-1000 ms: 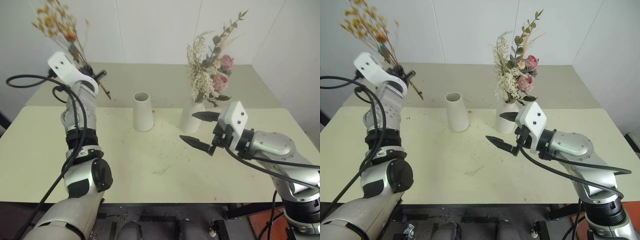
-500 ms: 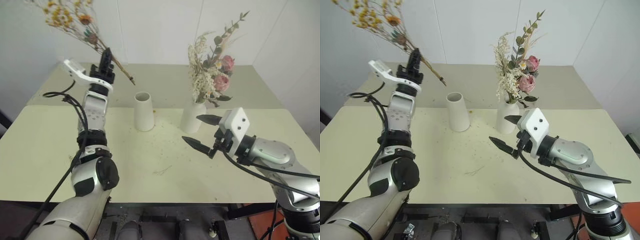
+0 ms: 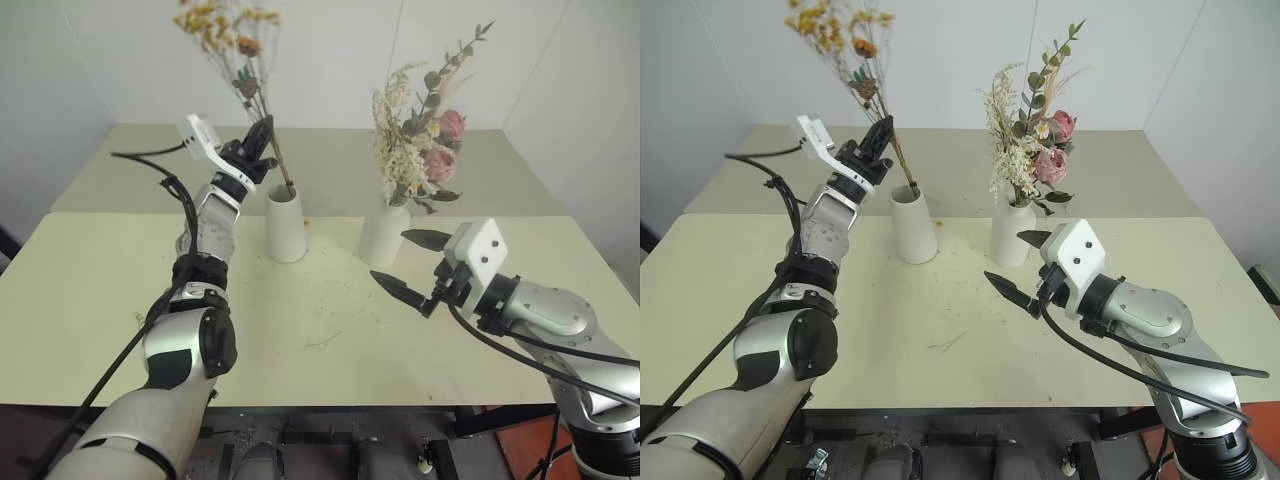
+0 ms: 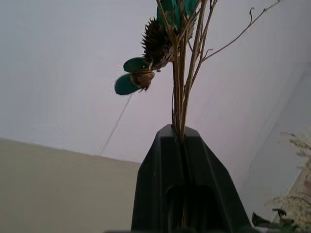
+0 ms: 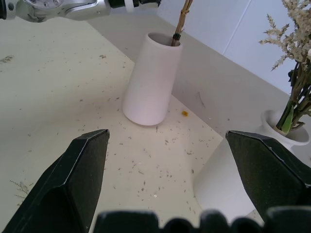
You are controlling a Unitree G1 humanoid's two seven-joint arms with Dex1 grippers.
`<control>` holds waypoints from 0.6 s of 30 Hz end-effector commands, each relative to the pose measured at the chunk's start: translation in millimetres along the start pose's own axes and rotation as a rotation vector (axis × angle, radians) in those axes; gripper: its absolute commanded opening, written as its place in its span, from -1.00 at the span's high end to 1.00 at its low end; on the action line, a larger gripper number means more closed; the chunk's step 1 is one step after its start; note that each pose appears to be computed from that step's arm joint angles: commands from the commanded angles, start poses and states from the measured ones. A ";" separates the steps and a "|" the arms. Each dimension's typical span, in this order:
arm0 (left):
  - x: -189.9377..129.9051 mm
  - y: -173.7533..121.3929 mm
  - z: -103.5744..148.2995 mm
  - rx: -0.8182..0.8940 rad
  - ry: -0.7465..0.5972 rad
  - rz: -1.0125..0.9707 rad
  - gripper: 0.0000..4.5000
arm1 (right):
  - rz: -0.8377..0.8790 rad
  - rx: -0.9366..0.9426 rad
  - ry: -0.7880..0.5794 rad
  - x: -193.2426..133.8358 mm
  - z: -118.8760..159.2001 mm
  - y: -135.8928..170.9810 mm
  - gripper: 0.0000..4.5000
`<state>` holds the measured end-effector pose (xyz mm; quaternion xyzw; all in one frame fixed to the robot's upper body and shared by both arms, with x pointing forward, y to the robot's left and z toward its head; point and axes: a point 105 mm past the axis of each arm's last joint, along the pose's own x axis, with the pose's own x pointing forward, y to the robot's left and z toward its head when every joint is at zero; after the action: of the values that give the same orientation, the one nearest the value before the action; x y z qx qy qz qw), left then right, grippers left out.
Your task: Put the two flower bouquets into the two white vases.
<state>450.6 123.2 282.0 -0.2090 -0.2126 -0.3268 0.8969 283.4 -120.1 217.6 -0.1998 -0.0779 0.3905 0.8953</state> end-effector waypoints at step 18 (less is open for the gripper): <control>-17.4 -8.6 -2.8 0.265 -0.005 -0.067 -0.04 | -0.018 -0.053 -0.029 -1.7 9.1 -3.8 -1.00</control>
<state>438.8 119.3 255.3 -0.1003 -0.2251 -0.3359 0.9091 285.2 -121.6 217.6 -0.2078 -0.0774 0.3848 0.8959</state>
